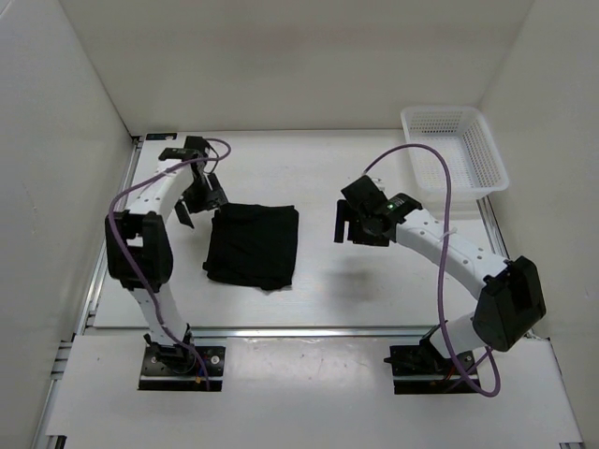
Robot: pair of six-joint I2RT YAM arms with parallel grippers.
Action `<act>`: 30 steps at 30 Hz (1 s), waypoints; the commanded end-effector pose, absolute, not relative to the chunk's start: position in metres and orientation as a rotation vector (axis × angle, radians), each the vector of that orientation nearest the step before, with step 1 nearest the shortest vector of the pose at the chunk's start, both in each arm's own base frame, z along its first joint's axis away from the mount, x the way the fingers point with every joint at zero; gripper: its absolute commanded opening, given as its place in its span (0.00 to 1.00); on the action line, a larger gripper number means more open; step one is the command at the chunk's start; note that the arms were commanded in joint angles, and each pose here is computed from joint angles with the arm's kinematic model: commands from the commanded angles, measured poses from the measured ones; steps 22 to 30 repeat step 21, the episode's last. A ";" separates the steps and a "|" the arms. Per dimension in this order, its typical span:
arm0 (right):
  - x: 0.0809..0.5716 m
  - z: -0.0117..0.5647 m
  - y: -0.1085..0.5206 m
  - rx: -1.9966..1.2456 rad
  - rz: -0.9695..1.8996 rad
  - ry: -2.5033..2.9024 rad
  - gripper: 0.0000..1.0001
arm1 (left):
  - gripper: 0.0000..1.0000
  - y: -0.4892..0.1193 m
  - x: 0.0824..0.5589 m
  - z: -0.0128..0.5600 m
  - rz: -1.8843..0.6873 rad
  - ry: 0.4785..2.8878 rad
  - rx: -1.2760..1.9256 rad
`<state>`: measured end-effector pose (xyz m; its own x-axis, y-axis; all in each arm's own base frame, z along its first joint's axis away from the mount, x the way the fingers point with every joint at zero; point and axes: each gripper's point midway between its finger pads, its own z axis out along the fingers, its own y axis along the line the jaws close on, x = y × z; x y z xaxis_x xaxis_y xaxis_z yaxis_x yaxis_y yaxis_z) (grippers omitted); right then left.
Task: Fold and stack the shorts
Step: Fold the shorts
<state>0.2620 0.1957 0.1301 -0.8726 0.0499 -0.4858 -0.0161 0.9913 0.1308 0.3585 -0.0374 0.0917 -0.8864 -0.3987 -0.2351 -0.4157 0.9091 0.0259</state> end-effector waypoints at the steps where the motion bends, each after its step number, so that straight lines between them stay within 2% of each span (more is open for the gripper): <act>1: 0.262 0.144 0.186 0.039 0.167 2.575 0.90 | 0.94 -0.029 0.356 0.154 0.075 2.674 -0.608; 5: 0.271 0.174 0.138 0.195 0.059 2.424 1.00 | 0.96 -0.018 0.342 0.207 0.000 2.540 -0.556; 8: 0.271 0.198 0.089 0.322 -0.086 2.305 1.00 | 0.99 -0.013 0.329 0.241 -0.056 2.451 -0.506; 15: 0.250 0.246 0.007 0.502 -0.328 2.096 1.00 | 0.99 -0.013 0.295 0.319 -0.185 2.196 -0.449; 20: 0.234 0.267 -0.012 0.543 -0.356 2.008 1.00 | 0.99 -0.016 0.272 0.340 -0.237 2.074 -0.452; 30: 0.232 0.269 -0.013 0.548 -0.347 1.999 1.00 | 0.99 -0.016 0.268 0.336 -0.236 2.078 -0.453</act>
